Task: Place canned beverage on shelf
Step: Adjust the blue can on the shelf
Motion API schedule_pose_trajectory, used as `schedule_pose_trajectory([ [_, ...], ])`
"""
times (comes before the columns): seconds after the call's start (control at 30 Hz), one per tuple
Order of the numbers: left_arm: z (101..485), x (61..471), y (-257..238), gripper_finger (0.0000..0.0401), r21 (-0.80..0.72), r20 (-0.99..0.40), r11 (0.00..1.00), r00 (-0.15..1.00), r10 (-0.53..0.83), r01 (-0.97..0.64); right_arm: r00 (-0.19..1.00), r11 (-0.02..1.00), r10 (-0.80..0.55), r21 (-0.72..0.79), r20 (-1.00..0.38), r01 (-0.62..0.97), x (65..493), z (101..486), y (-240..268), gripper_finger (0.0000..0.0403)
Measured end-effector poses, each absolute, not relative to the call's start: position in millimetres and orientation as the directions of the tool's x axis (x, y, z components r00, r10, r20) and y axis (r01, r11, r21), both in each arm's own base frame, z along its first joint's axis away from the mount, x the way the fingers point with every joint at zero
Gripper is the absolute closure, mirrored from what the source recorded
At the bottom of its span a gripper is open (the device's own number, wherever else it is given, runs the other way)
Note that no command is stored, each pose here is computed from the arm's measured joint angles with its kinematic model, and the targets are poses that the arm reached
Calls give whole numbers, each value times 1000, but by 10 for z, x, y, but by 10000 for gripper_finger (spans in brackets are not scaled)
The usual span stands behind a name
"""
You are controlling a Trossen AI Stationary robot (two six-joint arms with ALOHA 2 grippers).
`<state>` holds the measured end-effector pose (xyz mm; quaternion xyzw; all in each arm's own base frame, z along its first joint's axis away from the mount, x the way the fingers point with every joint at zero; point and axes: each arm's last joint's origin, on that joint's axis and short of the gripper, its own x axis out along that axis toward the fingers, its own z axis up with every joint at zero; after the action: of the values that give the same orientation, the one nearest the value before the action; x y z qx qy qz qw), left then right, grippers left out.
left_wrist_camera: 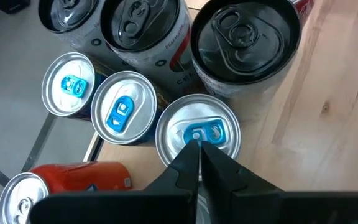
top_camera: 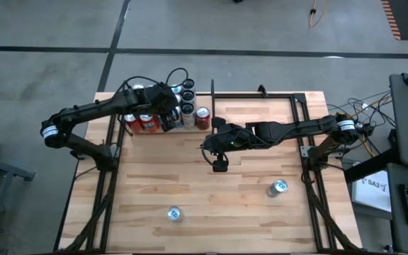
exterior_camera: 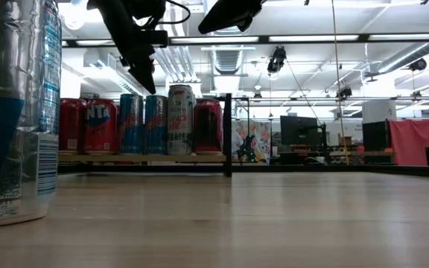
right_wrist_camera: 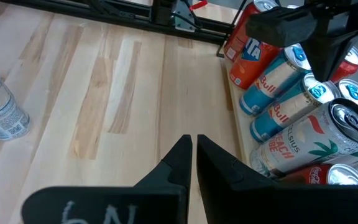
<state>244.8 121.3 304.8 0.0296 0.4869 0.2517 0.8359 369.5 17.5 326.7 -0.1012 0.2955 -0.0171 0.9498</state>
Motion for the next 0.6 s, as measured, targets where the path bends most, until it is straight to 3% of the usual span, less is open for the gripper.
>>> schedule_pose_trajectory([
  [0.6,3060,2477,1209,401,268,-787,874,431,441,-406,825,979,-92,-202,-558,-27,3695,3268,175,390],
])
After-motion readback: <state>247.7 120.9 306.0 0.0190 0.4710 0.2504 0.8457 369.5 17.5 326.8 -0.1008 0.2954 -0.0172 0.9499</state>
